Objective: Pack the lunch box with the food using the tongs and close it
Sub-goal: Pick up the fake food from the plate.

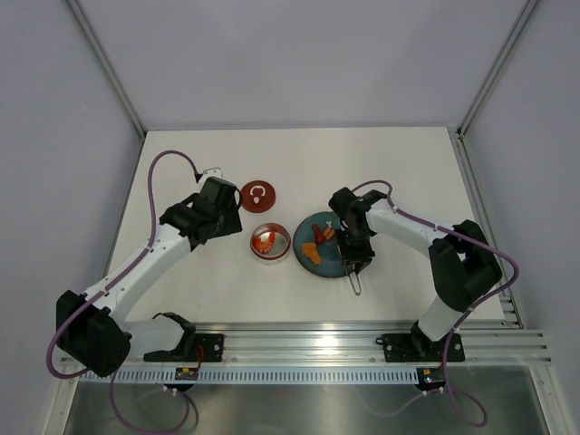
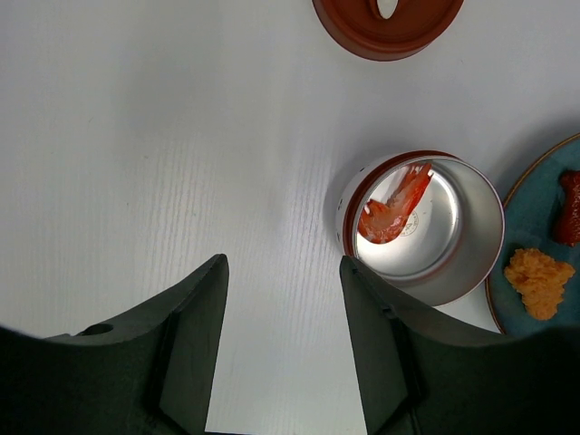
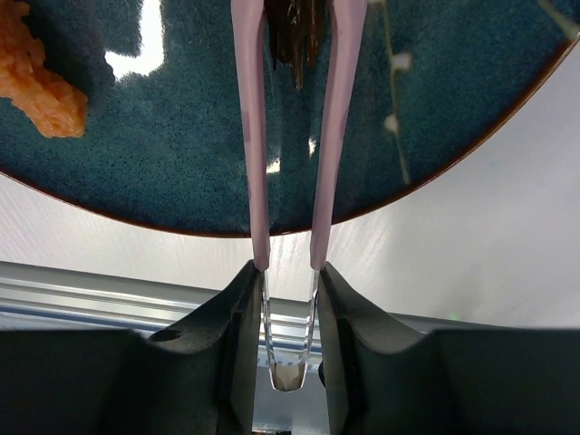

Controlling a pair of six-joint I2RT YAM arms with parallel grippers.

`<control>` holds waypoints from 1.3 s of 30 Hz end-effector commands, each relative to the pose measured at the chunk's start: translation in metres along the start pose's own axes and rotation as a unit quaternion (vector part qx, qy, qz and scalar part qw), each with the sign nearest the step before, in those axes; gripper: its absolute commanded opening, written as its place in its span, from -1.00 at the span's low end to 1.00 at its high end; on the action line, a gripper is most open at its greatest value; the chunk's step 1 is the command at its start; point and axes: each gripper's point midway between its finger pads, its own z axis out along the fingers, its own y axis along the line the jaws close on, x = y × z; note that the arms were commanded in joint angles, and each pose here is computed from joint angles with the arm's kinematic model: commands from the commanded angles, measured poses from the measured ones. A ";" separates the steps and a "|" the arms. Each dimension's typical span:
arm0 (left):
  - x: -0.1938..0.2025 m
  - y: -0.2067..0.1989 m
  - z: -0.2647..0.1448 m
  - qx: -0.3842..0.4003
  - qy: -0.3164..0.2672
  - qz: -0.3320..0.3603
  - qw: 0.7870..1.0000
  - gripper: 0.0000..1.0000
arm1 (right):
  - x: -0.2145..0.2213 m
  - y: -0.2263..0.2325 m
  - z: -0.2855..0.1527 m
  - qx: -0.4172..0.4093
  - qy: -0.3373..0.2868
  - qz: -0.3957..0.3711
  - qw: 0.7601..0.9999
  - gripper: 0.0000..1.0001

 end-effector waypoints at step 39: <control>-0.010 0.005 0.003 0.001 -0.015 -0.019 1.000 0.13 | -0.039 0.087 -0.108 -0.041 -0.137 -0.081 0.986 -1.00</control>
